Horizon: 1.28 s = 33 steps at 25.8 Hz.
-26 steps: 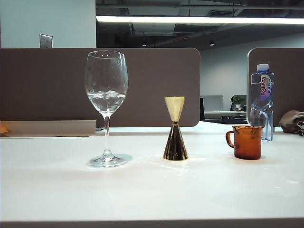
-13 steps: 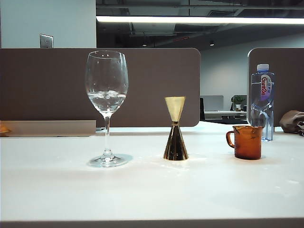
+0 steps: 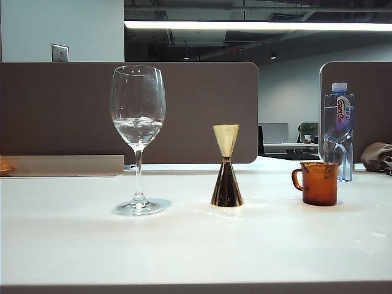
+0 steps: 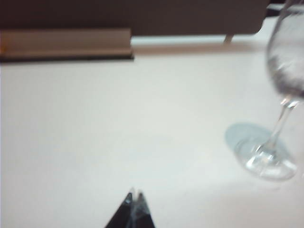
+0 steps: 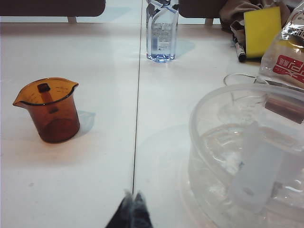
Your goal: Pick up the small amber measuring cup and pour the water in it into the jigger, then pick up the jigger and pour the water in it into the wine glass.
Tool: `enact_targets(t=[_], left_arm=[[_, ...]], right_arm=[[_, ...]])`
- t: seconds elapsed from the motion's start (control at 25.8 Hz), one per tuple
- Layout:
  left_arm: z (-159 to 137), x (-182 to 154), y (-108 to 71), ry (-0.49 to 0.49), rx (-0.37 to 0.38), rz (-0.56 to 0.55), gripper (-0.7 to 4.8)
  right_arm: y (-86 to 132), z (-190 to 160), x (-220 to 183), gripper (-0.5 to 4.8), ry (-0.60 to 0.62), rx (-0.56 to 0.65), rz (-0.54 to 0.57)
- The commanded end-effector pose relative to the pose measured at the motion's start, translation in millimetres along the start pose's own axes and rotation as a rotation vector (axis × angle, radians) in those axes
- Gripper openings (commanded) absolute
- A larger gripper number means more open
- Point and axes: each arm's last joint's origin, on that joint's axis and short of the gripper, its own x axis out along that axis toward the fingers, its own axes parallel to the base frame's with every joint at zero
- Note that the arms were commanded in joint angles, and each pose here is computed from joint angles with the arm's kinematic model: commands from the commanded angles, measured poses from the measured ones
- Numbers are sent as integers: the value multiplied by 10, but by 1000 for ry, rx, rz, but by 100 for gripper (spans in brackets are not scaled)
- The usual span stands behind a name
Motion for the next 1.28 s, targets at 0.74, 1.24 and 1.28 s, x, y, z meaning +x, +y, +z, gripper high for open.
enact_targets(t=[0.74,1.24,1.28], left_arm=[[-16,-4,187,27,-54,118,-2],[-16,-4,187,27,-54,118,-2],[-16,-4,187,27,-54,118,-2]], right_arm=[[1,-20,8,-1,3,3,0],[1,-20,8,-1,3,3,0],[1,-20,8,-1,3,3,0]])
